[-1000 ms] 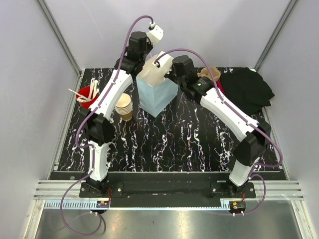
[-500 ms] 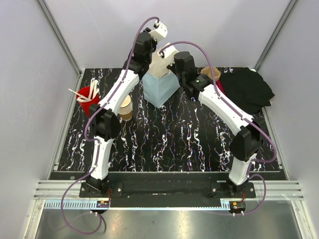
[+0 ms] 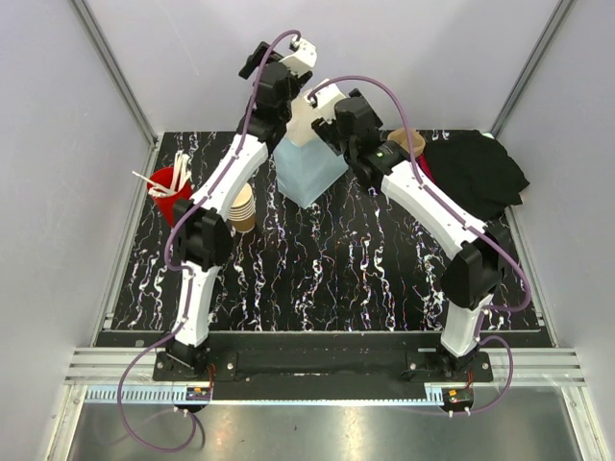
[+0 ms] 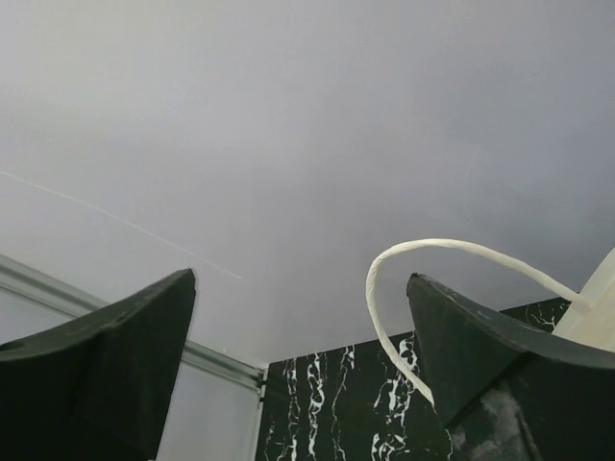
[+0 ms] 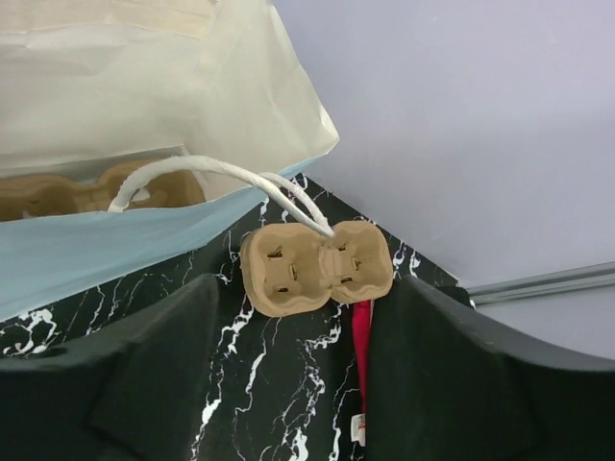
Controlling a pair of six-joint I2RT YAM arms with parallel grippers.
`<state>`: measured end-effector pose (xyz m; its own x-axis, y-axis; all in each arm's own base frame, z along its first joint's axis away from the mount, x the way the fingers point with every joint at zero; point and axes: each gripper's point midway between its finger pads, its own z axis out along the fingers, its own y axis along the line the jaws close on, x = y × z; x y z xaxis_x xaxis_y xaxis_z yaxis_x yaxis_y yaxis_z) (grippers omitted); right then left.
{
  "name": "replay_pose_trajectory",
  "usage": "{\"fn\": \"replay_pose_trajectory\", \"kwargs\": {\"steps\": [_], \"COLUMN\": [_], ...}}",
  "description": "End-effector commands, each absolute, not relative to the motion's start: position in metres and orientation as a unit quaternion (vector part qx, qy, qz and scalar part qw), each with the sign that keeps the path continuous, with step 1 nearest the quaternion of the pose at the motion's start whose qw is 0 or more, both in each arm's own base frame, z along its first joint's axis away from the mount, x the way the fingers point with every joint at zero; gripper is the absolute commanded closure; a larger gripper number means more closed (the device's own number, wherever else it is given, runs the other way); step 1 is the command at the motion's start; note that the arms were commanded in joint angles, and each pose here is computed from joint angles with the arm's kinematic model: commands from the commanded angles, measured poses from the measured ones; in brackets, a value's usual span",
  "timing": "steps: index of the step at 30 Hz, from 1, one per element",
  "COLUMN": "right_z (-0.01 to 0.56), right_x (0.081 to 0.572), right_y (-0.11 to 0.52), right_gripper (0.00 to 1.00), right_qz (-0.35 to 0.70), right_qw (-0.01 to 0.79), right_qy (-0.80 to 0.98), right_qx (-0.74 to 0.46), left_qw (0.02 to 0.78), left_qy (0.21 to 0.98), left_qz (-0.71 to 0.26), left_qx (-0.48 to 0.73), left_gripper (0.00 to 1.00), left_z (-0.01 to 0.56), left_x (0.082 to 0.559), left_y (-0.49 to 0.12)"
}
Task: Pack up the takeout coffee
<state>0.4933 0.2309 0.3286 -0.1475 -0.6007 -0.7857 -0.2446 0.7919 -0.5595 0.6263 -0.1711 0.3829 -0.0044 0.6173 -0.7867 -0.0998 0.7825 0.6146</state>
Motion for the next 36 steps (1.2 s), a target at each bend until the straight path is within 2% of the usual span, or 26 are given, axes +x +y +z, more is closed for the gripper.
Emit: {"fn": "replay_pose_trajectory", "kwargs": {"steps": [1,2,3,4,5,6,15,21,25,32,36], "right_z": [0.399,0.407,0.41,0.412,0.419,0.42,0.419,0.374,0.326,0.222,0.193], "right_x": [0.474,0.468,0.466,0.463,0.456,0.453,0.401,0.359,0.332,0.297,0.288], "right_y": [0.216,0.213,0.21,0.21,0.205,0.204,0.185,0.184,0.179,0.167,0.166], "right_gripper": [0.12,0.09,0.01,0.0,0.0,0.0,0.0,0.0,0.0,0.0,0.0], "right_qz": [-0.126,-0.123,-0.121,-0.119,-0.116,-0.112,-0.079,-0.041,-0.025,-0.008,0.002], "right_qw": [0.644,0.649,0.651,0.65,0.655,0.655,0.648,0.599,0.535,0.416,0.387], "right_qy": [0.717,0.714,0.713,0.713,0.71,0.71,0.709,0.714,0.737,0.774,0.778], "right_qx": [-0.236,-0.232,-0.231,-0.233,-0.231,-0.233,-0.267,-0.359,-0.412,-0.478,-0.495], "left_qw": [0.73,0.72,0.731,0.732,0.715,0.726,0.655,0.589,0.542,0.516,0.504], "left_qy": [0.629,0.64,0.633,0.634,0.651,0.644,0.713,0.753,0.787,0.801,0.802], "left_qz": [0.244,0.244,0.234,0.23,0.231,0.219,0.169,0.131,0.106,0.058,0.003], "left_qx": [0.109,0.114,0.101,0.101,0.112,0.105,0.185,0.261,0.275,0.296,0.321], "left_gripper": [0.01,0.01,0.01,0.01,0.01,0.01,0.01,0.01,0.01,0.01,0.01], "left_z": [0.468,0.463,0.483,0.487,0.47,0.487,0.445,0.398,0.359,0.323,0.304], "left_x": [0.583,0.579,0.563,0.556,0.553,0.536,0.467,0.424,0.404,0.384,0.38], "left_y": [-0.129,-0.122,-0.115,-0.11,-0.107,-0.1,-0.08,-0.079,-0.068,-0.061,-0.076]}}
